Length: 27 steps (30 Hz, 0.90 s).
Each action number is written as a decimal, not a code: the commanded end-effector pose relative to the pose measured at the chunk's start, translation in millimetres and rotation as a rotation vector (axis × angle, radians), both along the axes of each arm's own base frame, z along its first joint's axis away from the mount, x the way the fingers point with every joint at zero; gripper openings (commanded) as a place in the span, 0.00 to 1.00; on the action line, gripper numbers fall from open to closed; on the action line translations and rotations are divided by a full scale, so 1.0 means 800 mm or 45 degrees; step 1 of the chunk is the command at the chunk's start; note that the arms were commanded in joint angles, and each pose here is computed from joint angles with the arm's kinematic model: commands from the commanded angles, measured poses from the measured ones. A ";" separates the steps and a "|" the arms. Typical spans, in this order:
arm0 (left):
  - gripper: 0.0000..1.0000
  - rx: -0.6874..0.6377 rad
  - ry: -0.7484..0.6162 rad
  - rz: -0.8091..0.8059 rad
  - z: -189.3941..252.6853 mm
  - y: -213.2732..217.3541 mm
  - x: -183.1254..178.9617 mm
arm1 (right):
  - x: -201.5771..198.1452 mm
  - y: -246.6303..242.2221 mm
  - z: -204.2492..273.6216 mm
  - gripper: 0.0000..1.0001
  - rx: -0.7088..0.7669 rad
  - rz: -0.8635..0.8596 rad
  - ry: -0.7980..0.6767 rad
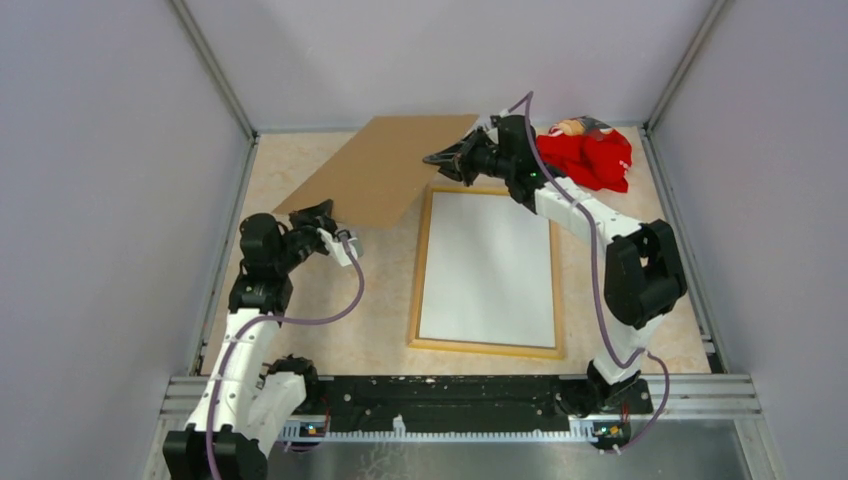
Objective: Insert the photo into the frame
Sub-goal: Pick up the photo frame item at the center of the board.
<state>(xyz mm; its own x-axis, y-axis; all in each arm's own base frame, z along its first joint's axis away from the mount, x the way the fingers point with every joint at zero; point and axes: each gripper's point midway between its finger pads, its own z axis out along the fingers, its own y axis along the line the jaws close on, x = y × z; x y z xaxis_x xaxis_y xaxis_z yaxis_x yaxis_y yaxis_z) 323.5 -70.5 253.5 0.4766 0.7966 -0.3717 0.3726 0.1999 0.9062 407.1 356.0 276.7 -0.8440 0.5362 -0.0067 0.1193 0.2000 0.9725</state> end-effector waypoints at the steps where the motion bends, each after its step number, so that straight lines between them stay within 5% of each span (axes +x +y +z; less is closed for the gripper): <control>1: 0.00 -0.077 -0.160 -0.020 0.055 -0.007 0.003 | -0.039 0.004 0.089 0.14 0.047 0.208 -0.292; 7: 0.00 -0.153 -0.214 -0.001 0.108 -0.005 0.000 | -0.047 -0.026 0.095 0.43 -0.194 0.327 -0.538; 11: 0.00 -0.208 -0.213 -0.036 0.136 -0.012 -0.013 | -0.056 -0.075 0.142 0.57 -0.453 0.332 -0.905; 17: 0.00 -0.245 -0.071 -0.168 0.149 -0.035 -0.046 | -0.119 -0.124 0.225 0.65 -0.713 0.350 -1.469; 23: 0.00 -0.230 0.094 -0.297 0.160 -0.054 -0.078 | -0.182 -0.137 0.239 0.79 -0.914 0.446 -2.041; 27: 0.00 -0.228 0.130 -0.366 0.176 -0.063 -0.099 | -0.203 -0.136 0.235 0.85 -0.988 0.540 -2.238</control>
<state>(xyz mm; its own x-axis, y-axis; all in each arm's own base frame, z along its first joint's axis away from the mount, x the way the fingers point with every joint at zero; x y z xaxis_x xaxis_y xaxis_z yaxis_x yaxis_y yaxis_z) 270.6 -101.6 361.0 0.5129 0.6366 -0.5759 0.5316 0.2913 0.7954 241.1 242.2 487.3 0.0981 -0.0424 -0.9943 -0.9029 0.4163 -0.1069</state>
